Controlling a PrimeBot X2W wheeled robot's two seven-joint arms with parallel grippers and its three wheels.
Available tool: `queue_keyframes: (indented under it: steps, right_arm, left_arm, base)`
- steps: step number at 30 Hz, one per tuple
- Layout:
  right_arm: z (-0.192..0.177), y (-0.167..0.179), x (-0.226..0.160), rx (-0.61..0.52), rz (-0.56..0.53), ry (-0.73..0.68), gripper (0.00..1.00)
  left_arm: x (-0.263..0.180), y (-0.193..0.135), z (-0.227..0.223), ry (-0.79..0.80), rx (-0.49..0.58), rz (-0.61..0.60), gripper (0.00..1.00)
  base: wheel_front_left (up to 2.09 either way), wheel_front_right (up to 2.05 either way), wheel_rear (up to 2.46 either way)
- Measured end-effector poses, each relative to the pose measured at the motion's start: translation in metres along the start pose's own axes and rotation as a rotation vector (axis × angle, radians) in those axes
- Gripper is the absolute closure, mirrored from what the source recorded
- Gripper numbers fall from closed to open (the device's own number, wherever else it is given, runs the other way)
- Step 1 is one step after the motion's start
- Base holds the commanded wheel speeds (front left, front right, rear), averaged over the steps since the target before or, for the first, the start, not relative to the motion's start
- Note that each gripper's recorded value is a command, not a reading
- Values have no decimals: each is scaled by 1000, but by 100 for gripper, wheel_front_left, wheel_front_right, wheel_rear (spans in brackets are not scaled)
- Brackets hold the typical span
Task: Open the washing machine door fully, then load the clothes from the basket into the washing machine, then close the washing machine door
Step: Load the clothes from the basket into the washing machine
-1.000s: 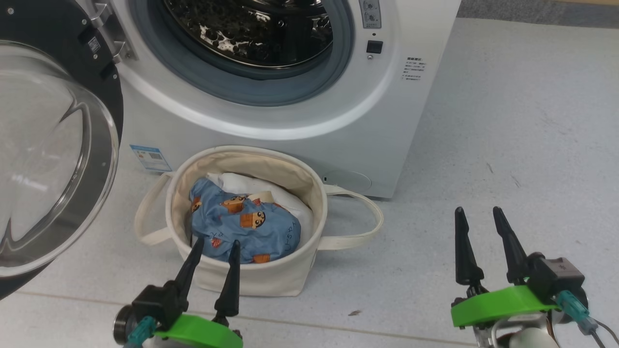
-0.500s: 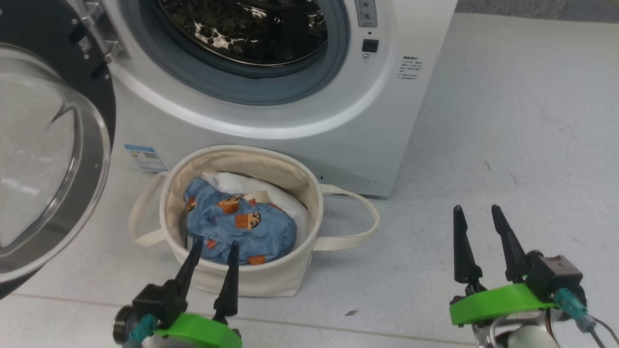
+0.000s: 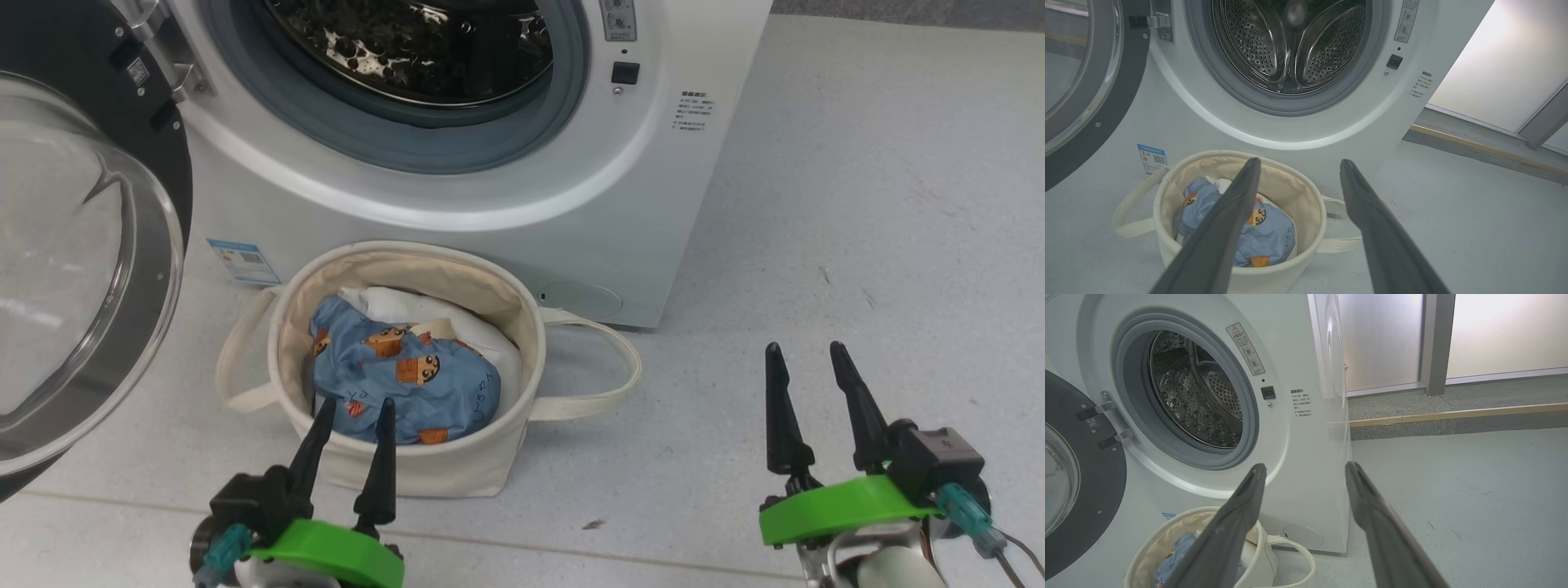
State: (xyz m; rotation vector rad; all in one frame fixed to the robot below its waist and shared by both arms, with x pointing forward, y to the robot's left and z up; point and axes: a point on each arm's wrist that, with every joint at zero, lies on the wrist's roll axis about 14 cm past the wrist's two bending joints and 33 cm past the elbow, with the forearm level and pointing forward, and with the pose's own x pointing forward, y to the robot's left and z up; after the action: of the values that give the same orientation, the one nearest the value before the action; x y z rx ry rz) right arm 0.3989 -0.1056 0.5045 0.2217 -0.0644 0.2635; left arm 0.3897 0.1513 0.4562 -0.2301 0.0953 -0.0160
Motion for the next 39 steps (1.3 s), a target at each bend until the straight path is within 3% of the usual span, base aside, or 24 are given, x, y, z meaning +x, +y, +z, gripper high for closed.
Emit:
queue_keyframes:
  steps: [7, 20, 26, 39]
  right_arm:
    - [-3, 0, 1, 2, 0, 8, 0]
    - [-5, 5, 3, -6, 19, 12, 0]
    - [-17, 8, 4, -21, 33, 47, 0]
    - [-65, -28, 32, -39, -27, 144, 0]
  left_arm:
    - [3, 14, 5, -16, 35, 58, 0]
    - [2, 13, 4, -12, 67, 57, 0]
    - [1, 10, -40, 126, 124, 33, 0]
    - [79, -5, -137, 426, 374, -149, 0]
  base:
    - [106, -105, -1]
    - [22, -22, 0]
    - [0, 0, 0]
    - [0, 0, 0]
